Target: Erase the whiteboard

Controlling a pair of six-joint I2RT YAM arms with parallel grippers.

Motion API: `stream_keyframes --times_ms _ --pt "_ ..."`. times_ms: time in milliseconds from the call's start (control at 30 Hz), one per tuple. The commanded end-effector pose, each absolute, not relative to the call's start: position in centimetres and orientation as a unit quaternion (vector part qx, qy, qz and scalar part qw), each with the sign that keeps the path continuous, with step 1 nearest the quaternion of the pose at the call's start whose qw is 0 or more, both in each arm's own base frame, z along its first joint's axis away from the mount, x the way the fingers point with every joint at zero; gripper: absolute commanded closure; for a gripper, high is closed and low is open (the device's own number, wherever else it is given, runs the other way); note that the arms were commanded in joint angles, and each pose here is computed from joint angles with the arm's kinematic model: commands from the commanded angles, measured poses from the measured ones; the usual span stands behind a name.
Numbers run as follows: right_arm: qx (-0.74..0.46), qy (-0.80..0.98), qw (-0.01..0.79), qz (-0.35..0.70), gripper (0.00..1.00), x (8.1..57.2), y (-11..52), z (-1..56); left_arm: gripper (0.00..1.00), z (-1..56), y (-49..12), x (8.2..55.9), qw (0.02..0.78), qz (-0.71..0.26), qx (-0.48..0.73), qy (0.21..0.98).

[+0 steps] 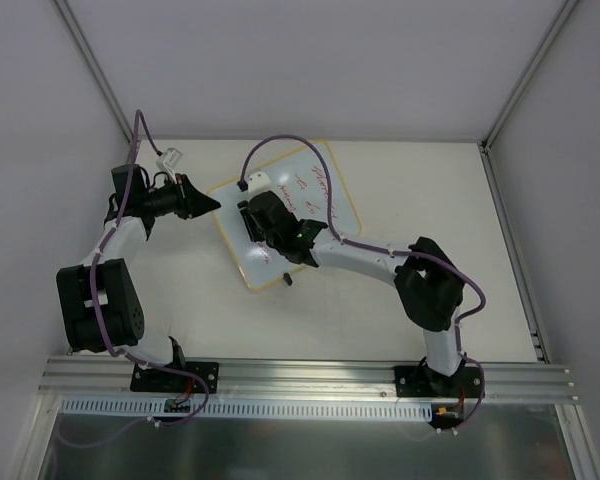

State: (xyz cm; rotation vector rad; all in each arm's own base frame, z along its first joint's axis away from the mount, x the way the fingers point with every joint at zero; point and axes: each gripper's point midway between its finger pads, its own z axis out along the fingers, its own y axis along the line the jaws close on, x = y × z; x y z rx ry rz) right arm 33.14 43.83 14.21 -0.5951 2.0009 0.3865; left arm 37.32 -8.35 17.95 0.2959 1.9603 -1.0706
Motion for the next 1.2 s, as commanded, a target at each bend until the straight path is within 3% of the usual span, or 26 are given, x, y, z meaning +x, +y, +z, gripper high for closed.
stream_keyframes --times_ms 0,167,333,600,867,1167 --pt "-0.231 0.802 0.526 0.164 1.0 36.0 46.6 16.4 1.0 17.9 -9.6 36.6 0.447 -0.42 0.183 0.769" --pt "-0.218 0.788 0.552 0.161 1.0 37.8 48.2 18.7 1.0 17.8 -9.8 36.4 0.449 -0.414 0.188 0.769" --pt "-0.224 0.803 0.531 0.15 1.0 36.9 46.9 16.5 1.0 17.6 -9.7 36.6 0.45 -0.407 0.185 0.773" --pt "-0.254 0.848 0.447 0.129 1.0 29.4 40.6 7.1 1.0 17.5 -9.6 37.0 0.449 -0.407 0.182 0.774" --pt "-0.28 0.866 0.394 0.129 1.0 24.0 38.6 2.3 1.0 17.1 -9.7 37.0 0.438 -0.416 0.173 0.777" --pt "-0.266 0.839 0.46 0.122 1.0 27.6 40.8 7.3 1.0 16.8 -9.9 36.9 0.431 -0.42 0.17 0.78"
